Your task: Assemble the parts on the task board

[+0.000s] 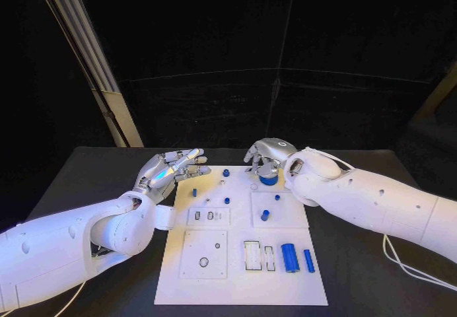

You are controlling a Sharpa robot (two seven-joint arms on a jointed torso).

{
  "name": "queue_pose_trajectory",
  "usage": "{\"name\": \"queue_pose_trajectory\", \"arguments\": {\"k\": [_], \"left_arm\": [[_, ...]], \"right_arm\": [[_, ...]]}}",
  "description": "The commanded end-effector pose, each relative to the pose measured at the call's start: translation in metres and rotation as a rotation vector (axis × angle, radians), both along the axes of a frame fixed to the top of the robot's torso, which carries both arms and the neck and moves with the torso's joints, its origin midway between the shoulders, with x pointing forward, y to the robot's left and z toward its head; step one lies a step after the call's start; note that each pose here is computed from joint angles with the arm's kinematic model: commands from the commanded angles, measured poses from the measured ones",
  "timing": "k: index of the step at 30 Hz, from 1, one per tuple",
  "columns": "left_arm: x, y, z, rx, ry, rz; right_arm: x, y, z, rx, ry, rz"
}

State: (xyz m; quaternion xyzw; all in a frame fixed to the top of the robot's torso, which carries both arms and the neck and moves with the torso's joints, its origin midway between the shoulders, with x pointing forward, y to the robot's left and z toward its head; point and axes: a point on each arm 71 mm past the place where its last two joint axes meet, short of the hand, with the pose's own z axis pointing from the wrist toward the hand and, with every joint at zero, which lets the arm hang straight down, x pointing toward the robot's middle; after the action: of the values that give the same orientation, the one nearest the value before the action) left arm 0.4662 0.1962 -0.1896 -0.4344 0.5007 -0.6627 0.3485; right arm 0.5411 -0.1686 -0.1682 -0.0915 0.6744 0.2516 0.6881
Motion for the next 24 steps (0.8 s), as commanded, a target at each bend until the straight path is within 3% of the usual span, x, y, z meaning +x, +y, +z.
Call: {"name": "queue_pose_trajectory", "arguments": {"k": [1,10,24], "left_arm": [[-0.0006,-0.001,0.0017,-0.011,-0.003,-0.018],[0.0000,-0.001,0.0011,-0.012,0.000,-0.023],[0.0014,-0.003,-0.0001,-0.012,0.005,-0.031]], "right_arm": [[-0.002,-0.016,0.000,0.061,0.100,-0.082],[-0.005,-0.051,-0.006,0.032,0.213,-0.159],[-0.001,-0.054,-0.015,-0.030,0.283,-0.156]]}}
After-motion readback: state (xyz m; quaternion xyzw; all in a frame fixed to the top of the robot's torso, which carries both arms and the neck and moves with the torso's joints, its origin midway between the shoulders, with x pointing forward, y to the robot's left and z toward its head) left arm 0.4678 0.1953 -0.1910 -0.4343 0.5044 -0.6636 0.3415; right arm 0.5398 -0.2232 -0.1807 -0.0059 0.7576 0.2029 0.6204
